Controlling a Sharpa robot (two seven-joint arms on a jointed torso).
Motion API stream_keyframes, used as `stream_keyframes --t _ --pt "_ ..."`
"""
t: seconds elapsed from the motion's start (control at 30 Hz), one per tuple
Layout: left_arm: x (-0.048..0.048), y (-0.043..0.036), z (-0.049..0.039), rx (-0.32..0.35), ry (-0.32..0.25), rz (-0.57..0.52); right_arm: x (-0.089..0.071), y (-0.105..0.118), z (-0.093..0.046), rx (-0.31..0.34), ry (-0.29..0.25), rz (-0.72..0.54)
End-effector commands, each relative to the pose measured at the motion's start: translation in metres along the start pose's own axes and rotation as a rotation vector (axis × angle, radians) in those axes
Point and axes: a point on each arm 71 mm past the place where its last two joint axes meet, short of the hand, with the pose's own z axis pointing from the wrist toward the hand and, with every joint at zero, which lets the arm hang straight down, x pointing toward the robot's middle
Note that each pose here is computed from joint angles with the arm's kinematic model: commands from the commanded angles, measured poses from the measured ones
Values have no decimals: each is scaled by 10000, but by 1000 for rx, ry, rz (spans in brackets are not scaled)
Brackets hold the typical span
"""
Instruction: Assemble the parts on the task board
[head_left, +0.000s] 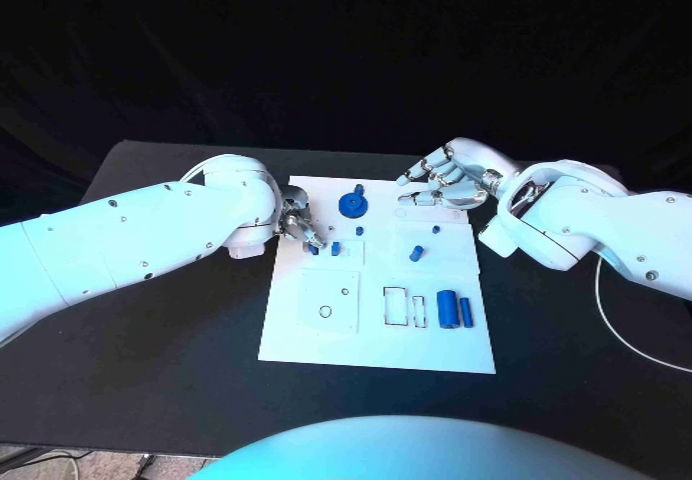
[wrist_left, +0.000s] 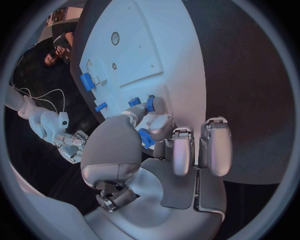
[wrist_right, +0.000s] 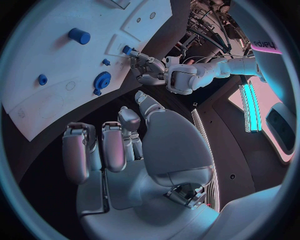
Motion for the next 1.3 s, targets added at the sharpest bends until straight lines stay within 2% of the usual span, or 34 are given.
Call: stream_keyframes --t 0.03,0.37,0.83,1.3 --pt "22 14 13 -23 18 6 11 10 -2 -11 9 -2" --pt "19 1 23 -25 17 9 11 9 -4 -11 11 -2" --pt "43 7 37 -37 48 28 14 11 -6 -12 15 -2" --pt "29 -8 34 -31 21 10 13 10 -8 -12 16 -2"
